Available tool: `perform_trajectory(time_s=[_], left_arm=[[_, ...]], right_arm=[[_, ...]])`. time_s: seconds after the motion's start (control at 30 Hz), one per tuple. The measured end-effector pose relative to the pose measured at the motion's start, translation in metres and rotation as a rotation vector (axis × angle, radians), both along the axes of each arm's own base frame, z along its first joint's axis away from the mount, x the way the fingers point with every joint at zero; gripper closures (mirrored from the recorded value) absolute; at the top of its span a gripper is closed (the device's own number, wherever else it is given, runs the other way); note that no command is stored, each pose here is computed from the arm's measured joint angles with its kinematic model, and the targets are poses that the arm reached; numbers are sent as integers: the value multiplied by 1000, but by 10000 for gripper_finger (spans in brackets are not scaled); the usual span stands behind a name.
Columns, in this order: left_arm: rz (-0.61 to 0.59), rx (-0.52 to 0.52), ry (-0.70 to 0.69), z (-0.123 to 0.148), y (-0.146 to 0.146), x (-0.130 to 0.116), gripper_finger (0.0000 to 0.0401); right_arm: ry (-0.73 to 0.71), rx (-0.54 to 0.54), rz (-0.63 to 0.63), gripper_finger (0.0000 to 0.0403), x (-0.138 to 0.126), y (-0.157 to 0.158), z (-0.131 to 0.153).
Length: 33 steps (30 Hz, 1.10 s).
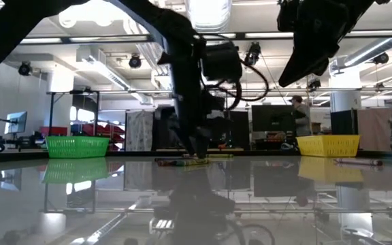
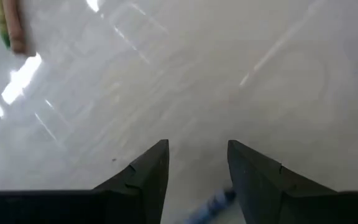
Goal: Sort crayons
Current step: Put the blue crayon into the green basket
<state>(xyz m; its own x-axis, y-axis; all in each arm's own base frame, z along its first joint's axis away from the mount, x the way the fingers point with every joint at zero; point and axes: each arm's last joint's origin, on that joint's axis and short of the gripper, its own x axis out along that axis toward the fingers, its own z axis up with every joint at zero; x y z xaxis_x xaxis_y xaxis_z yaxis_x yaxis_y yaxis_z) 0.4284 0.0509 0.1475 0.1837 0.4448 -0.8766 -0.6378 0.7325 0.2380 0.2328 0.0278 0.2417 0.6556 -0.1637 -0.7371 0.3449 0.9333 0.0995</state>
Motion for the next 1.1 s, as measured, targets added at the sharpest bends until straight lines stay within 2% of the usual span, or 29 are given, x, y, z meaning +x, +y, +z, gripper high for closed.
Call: perform_trajectory(time_s=[0.1,0.17,0.27,0.37,0.53,0.7,1.1], left_arm=[[-91,28,-3,24,-4,-1,253],[-141,32,13,30,-4,-5,255],[-219,16,30,31,-5,-12,268],[-347,-29,-34,38,-8,-16,289],[-523,-124,-54,23,-15,-32,326],[-556,-41,-5,13,-10,-49,344],[-561,-36,68,-22,8,-55,347]], right_arm=[[3,3,-5,360,0,0,-1],[6,4,-6,360,-1,0,-1],[9,4,-4,360,-1,1,-2],[12,5,0,360,-2,2,-3],[13,5,7,360,-2,3,-4],[10,5,8,360,-2,3,-3],[-14,7,10,360,0,4,-2]])
